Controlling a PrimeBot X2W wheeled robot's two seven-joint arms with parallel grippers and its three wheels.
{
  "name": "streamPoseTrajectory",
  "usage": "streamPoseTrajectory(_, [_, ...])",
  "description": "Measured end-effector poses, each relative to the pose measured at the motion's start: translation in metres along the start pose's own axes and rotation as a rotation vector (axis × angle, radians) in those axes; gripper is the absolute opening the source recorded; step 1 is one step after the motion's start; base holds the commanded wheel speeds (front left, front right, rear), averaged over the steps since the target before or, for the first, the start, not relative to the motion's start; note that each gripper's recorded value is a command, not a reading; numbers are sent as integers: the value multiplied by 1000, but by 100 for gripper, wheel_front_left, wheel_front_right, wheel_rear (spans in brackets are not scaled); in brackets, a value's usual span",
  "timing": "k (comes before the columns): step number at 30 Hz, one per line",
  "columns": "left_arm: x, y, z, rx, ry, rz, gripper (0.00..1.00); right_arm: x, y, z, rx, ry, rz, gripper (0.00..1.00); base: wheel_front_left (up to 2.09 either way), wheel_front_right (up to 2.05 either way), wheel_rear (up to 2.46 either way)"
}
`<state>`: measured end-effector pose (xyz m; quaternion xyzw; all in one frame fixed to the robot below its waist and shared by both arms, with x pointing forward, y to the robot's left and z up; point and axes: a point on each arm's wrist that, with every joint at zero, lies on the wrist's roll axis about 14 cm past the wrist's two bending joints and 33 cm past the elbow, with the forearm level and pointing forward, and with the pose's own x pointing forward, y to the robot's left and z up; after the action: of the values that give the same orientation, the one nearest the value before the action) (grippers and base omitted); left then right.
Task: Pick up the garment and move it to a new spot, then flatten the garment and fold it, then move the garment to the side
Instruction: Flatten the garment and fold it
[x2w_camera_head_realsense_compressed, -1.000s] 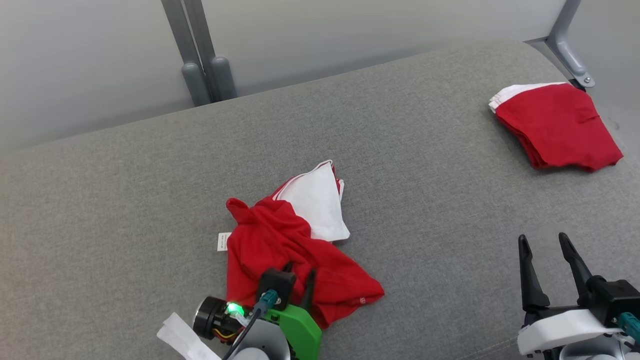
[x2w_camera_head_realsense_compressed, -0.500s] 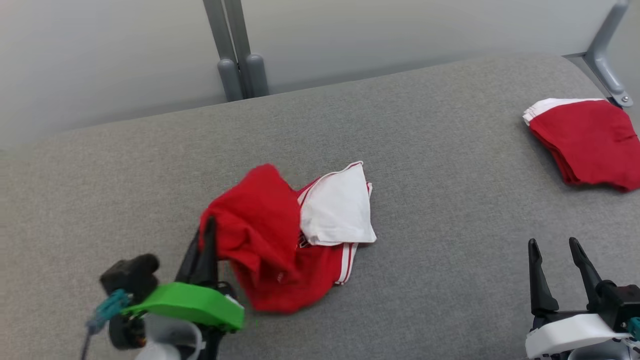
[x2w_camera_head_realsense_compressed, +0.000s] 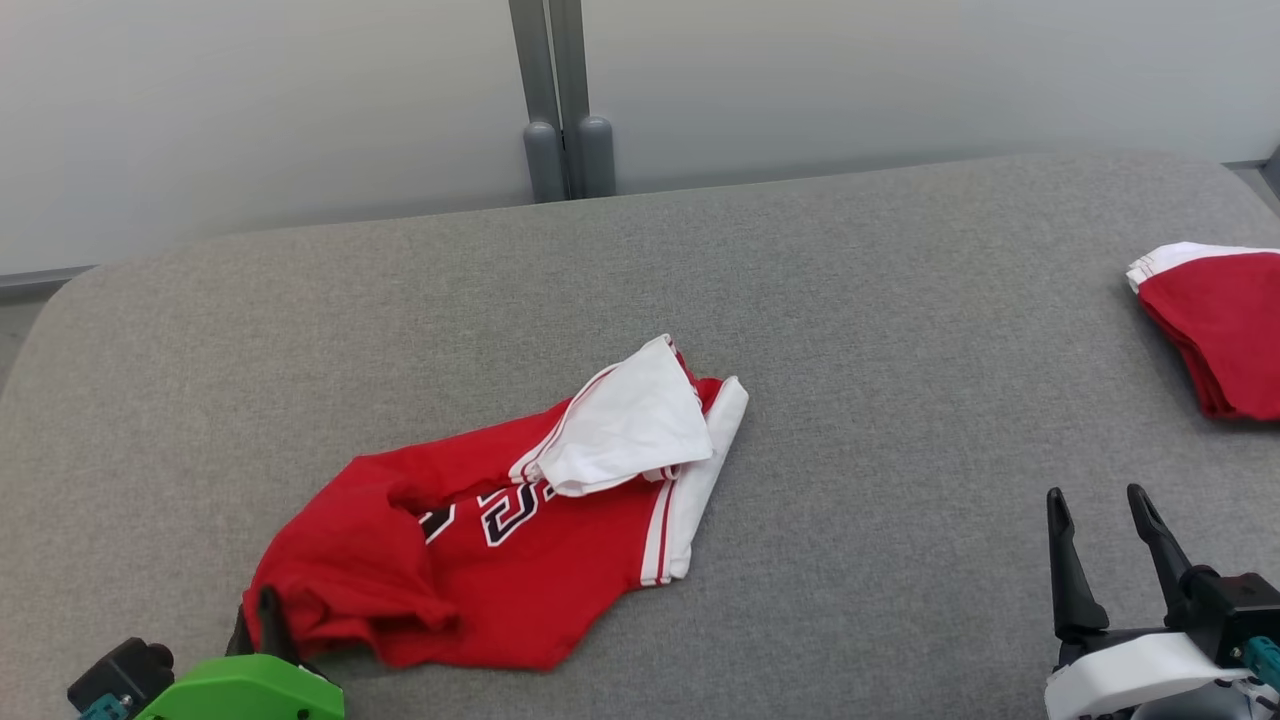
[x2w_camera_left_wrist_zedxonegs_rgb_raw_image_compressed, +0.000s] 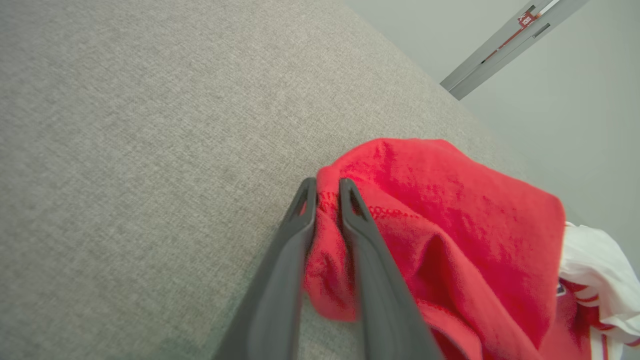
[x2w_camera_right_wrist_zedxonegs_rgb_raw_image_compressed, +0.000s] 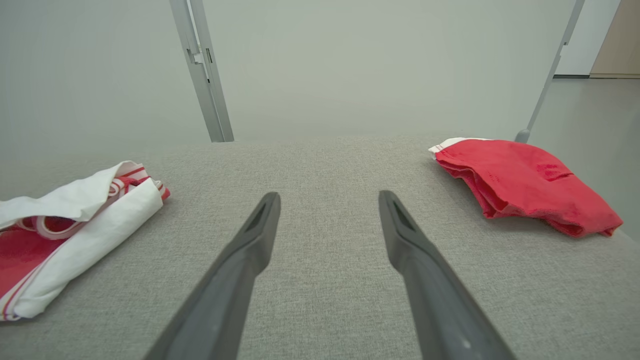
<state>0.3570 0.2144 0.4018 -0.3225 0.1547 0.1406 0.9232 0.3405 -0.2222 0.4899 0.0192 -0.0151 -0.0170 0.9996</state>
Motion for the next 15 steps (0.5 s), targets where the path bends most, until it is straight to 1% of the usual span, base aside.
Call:
streamPoseTrajectory(2, [-1,5,-2,51,-3,5,100,0,2,1,0,-3,7,100,0,0,0])
streamPoseTrajectory(4, [0,13,10,185,-55,23,100,-1,1,1,-1,-4,5,100,0,0,0])
streamPoseTrajectory(5, [0,15,16,218,-77,31,100,-1,0,2,-1,-4,4,100,0,0,0])
streamPoseTrajectory(8, [-7,5,23,257,-129,16,100,-4,-2,1,-1,-3,-4,100,0,0,0])
streamPoseTrajectory(10, [-13,-10,22,265,-144,-29,100,-7,-4,-2,-3,7,-11,100,0,0,0])
streamPoseTrajectory(12, [-18,-33,17,293,-128,-95,100,-8,-5,-2,-3,9,-14,100,0,0,0])
streamPoseTrajectory(14, [-23,-57,10,326,-102,-169,100,-8,-5,-3,-3,12,-13,100,0,0,0])
streamPoseTrajectory(15, [-27,-75,2,353,-76,-227,100,-8,-5,-3,-3,13,-14,100,0,0,0])
